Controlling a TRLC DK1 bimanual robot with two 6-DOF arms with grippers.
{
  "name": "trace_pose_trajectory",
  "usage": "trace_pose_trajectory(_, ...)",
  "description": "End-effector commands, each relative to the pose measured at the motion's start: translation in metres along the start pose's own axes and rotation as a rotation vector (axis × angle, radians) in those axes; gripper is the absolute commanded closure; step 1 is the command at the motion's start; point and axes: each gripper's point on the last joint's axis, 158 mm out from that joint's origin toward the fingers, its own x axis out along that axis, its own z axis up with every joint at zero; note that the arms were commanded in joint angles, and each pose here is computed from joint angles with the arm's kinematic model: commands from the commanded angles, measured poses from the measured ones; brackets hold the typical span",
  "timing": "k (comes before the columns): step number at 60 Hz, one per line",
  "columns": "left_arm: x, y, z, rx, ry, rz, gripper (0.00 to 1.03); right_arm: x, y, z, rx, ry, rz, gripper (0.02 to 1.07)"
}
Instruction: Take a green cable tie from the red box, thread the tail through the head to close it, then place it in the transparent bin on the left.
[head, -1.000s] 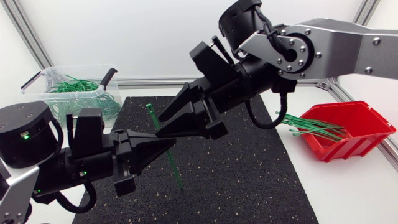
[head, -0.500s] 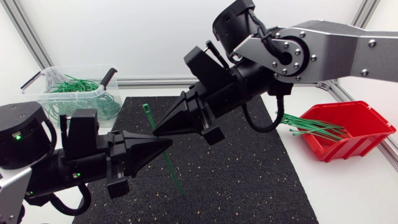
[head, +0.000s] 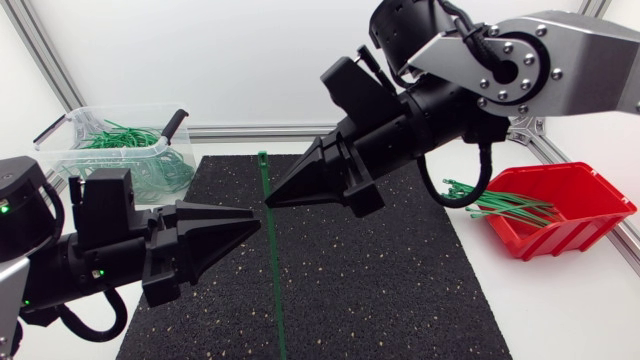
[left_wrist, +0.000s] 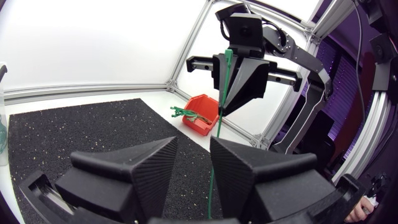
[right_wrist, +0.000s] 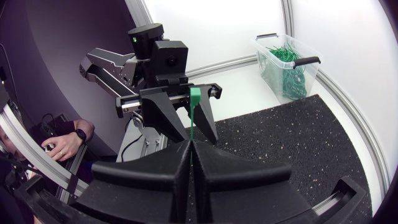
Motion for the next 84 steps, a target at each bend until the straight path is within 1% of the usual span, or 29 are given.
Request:
trace_pose_trajectory(1, -0.002, -0.001, 0.019, 0.016, -0.038, -0.01, 0.6, -0.005, 0.005, -0.006, 0.056, 0.019, -0.009, 1.01)
trace_pose_trajectory(7, -0.008, 0.002, 0.031, 0.023, -0.066, -0.021, 0.6, -0.006, 0.006, -0.014, 0.103, 0.053, -0.019, 1.01)
trace_pose_trajectory(13, -0.009, 0.007, 0.037, -0.03, -0.073, -0.055, 0.6, -0.007, 0.006, -0.021, 0.165, 0.084, -0.022, 1.01)
trace_pose_trajectory(21, -0.005, 0.008, 0.033, -0.09, -0.026, -0.115, 0.6, -0.005, 0.006, -0.032, 0.216, 0.119, -0.011, 1.01)
trace_pose_trajectory(22, -0.003, 0.008, 0.032, -0.093, -0.019, -0.122, 0.58, -0.005, 0.005, -0.033, 0.22, 0.121, -0.012, 1.01)
trace_pose_trajectory(25, 0.0, 0.009, 0.029, -0.102, -0.003, -0.142, 0.49, -0.004, 0.002, -0.036, 0.237, 0.129, -0.011, 1.01)
trace_pose_trajectory(29, 0.005, 0.01, 0.023, -0.113, 0.015, -0.162, 0.47, -0.001, -0.003, -0.042, 0.264, 0.144, -0.007, 1.01)
trace_pose_trajectory(31, 0.008, 0.009, 0.021, -0.113, 0.023, -0.175, 0.42, 0.001, -0.006, -0.046, 0.28, 0.152, -0.002, 1.01)
trace_pose_trajectory(34, 0.01, 0.007, 0.018, -0.113, 0.03, -0.189, 0.38, 0.005, -0.01, -0.05, 0.3, 0.159, 0.007, 1.01)
trace_pose_trajectory(36, 0.012, 0.006, 0.015, -0.117, 0.039, -0.198, 0.37, 0.006, -0.012, -0.053, 0.313, 0.161, 0.015, 1.01)
trace_pose_trajectory(40, 0.015, 0.003, 0.013, -0.117, 0.048, -0.215, 0.32, 0.008, -0.019, -0.056, 0.335, 0.158, 0.026, 1.01)
trace_pose_trajectory(48, 0.017, 0.001, 0.008, -0.123, 0.064, -0.243, 0.31, 0.011, -0.028, -0.058, 0.357, 0.144, 0.05, 1.01)
trace_pose_trajectory(51, 0.018, 0.001, 0.007, -0.126, 0.071, -0.252, 0.27, 0.013, -0.03, -0.058, 0.363, 0.137, 0.07, 1.01)
trace_pose_trajectory(60, 0.021, 0.0, 0.004, -0.143, 0.085, -0.274, 0.27, 0.014, -0.029, -0.055, 0.348, 0.103, 0.113, 1.01)
trace_pose_trajectory(70, 0.028, 0.004, -0.002, -0.176, 0.115, -0.295, 0.27, 0.017, -0.027, -0.055, 0.327, 0.092, 0.125, 1.01)
trace_pose_trajectory(84, 0.03, 0.005, 0.0, -0.188, 0.111, -0.3, 0.28, 0.023, -0.03, -0.058, 0.324, 0.094, 0.132, 1.01)
